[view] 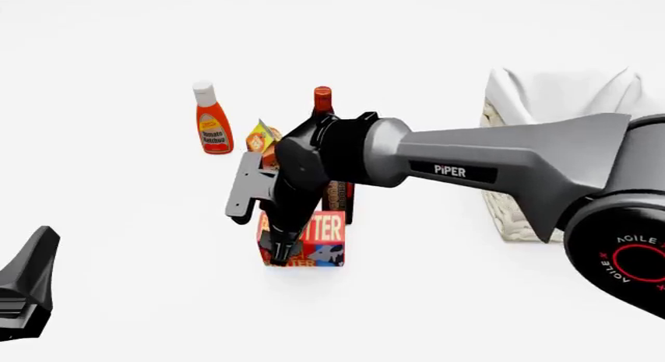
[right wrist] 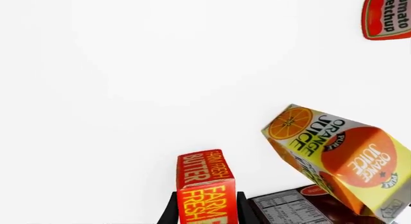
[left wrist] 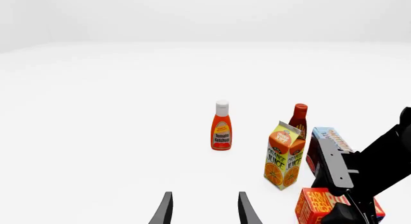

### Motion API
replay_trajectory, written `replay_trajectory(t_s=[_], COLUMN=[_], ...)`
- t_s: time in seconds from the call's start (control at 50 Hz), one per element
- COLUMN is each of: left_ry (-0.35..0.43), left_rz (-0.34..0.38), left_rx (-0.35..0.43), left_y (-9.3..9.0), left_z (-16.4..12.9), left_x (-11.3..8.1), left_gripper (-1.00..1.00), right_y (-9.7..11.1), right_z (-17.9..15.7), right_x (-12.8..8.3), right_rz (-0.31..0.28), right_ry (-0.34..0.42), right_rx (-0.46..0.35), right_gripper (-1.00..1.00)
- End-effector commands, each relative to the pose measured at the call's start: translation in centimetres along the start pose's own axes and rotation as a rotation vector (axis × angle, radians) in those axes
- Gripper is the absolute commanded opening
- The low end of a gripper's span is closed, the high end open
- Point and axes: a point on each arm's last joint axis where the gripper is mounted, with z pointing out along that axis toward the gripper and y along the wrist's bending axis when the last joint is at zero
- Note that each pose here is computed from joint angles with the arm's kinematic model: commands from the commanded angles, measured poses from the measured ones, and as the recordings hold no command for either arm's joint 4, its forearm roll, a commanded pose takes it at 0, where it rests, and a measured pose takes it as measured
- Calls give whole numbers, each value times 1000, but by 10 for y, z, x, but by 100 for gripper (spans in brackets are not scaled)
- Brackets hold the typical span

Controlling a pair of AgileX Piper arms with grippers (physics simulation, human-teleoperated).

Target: Pick the butter and place it in the basket.

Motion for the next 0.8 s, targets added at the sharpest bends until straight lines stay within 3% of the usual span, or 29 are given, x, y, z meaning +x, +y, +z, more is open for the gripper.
replay_trajectory(t_s=[0.02, 0.8], left_ry=[0, 0], left_rz=[0, 0], left_rx=[0, 0], left_y=[0, 0], left_z=[0, 0], left_x=[0, 0], left_gripper=[100, 100], right_y=[12, 10], right_z=[-5, -67], right_x=[-6, 7], right_rz=[26, 46], right_ry=[-21, -99], right_rx=[-40, 19], right_gripper=[-100, -100])
